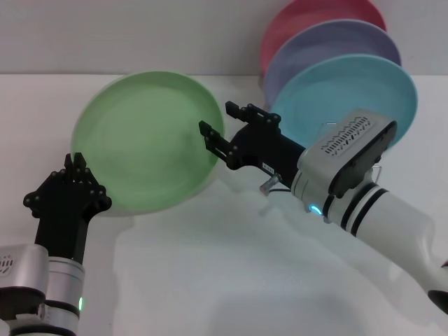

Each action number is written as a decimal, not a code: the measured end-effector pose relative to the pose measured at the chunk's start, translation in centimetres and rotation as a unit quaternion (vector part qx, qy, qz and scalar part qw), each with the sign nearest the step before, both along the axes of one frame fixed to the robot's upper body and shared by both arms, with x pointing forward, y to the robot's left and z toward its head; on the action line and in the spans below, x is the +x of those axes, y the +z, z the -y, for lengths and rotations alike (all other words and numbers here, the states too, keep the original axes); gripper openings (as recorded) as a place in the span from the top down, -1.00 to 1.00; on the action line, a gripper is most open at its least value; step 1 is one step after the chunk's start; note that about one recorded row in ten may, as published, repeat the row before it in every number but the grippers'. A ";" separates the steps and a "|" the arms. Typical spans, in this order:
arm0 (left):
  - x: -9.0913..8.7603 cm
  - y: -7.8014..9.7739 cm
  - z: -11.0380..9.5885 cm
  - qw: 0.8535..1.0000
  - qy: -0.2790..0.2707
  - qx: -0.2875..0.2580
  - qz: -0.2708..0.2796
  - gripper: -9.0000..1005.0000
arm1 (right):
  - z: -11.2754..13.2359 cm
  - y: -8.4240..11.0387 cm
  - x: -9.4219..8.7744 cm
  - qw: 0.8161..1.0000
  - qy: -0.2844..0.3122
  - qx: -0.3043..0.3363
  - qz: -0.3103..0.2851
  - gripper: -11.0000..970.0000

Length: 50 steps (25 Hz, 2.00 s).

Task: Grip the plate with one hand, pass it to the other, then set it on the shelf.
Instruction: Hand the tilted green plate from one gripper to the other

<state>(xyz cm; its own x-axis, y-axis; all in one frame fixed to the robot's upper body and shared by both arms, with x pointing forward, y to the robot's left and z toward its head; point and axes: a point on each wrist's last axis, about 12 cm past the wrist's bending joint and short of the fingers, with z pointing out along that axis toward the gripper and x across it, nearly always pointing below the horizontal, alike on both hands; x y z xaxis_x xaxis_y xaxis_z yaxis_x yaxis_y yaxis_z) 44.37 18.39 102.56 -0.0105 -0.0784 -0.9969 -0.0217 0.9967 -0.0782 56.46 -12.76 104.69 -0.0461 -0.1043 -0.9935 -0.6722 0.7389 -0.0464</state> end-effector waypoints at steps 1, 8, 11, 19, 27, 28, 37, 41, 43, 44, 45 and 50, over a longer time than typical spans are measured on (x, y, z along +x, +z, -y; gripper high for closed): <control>0.0 0.0 0.0 1.000 0.000 0.000 0.000 0.92 | 0.0 0.0 0.0 1.000 0.000 0.000 0.000 -0.38; 0.0 0.0 0.0 1.000 0.002 -0.001 0.001 0.92 | 0.0 0.0 0.1 1.000 0.000 -0.002 0.000 -0.05; 0.0 0.1 -0.1 1.000 0.006 -0.002 0.004 0.92 | 0.1 -0.1 0.1 1.000 0.000 -0.003 -0.001 0.12; 0.0 0.4 -0.1 1.000 0.014 -0.008 0.008 0.92 | -0.1 -0.1 0.3 1.000 0.001 -0.010 -0.005 0.29; -0.1 0.2 -0.3 1.000 0.027 -0.011 0.000 0.92 | -0.3 0.0 0.4 1.000 0.003 -0.011 -0.005 0.29; -0.1 0.2 -0.3 1.000 0.027 -0.013 0.000 0.92 | -0.3 0.0 0.4 1.000 0.003 -0.011 -0.005 0.29; -0.1 0.2 -0.3 1.000 0.025 -0.014 -0.001 0.92 | -0.3 0.2 0.5 0.999 -0.004 0.021 -0.027 0.30; -0.1 0.2 -0.2 1.000 0.024 -0.014 -0.001 0.92 | -0.4 0.3 0.5 0.999 -0.003 0.023 -0.029 0.31; -0.1 0.1 -0.2 1.000 0.023 -0.014 -0.002 0.92 | -0.4 0.3 0.5 0.999 -0.002 0.025 -0.030 0.31; -0.1 0.1 -0.2 1.000 0.022 -0.014 -0.002 0.92 | -0.5 0.3 0.5 0.999 0.000 0.027 -0.032 0.32; -0.1 0.1 -0.2 1.000 0.022 -0.014 -0.002 0.92 | -0.5 0.3 0.5 0.999 0.000 0.027 -0.032 0.32; -0.2 0.1 -0.1 1.000 0.017 -0.013 -0.003 0.92 | -0.6 0.4 0.5 0.999 0.002 0.028 -0.032 0.34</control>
<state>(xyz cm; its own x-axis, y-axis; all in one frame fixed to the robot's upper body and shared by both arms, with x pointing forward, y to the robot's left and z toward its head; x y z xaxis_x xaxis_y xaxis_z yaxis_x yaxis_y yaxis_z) 44.16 18.44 102.64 -0.0131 -0.1038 -0.9945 -0.0567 0.9931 -0.1029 56.92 -12.12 105.05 -0.1093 -0.0487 -0.9928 -0.6753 0.7365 0.0382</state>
